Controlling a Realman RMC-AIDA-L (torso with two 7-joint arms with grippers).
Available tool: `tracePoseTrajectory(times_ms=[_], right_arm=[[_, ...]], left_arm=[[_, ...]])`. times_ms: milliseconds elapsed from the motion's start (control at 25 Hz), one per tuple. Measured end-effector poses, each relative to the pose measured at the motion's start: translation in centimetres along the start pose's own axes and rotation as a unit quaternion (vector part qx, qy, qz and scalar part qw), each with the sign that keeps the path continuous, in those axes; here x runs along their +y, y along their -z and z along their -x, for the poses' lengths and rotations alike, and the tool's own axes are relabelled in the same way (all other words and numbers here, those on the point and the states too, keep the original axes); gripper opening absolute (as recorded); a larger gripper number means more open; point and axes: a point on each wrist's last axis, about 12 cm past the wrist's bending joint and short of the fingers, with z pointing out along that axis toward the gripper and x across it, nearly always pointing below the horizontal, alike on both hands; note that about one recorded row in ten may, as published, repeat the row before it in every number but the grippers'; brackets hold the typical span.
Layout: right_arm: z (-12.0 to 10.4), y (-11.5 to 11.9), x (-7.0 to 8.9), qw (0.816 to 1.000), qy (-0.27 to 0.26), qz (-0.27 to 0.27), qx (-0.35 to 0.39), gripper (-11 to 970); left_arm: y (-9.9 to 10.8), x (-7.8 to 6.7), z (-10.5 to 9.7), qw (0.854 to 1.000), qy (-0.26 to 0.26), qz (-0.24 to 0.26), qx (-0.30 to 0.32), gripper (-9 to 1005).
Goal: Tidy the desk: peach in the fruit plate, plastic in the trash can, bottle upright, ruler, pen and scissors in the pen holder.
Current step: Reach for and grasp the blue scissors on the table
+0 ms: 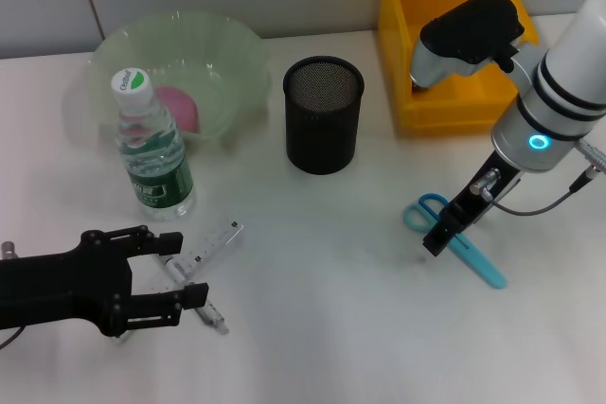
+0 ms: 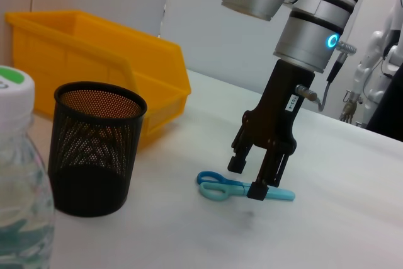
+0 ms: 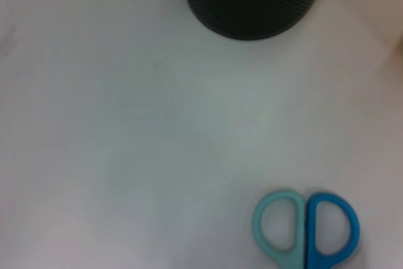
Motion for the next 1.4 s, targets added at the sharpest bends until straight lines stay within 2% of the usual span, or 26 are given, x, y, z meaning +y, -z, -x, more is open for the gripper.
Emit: tracePoseTrajectory(times_ms=[760,960,1400], right_arm=[[0.2,0.0,0.2,1.000,-0.004,-0.004,0.006,783],[0.6,-0.2,1.0,0.999,-0.003,-0.024,0.022,782],[0.6,-0.2,1.4,0.999,-0.023,-0.032,0.031,780]], left_arm=[[-0.4,0.2,0.5,1.000,-0.005,-0.006,0.000,782],[-0.5,0.2,0.5,1.000,-0.006,-0.008,0.001,782],[-0.5,0.2,0.6,1.000,-0.008,-0.008,0.001,781]])
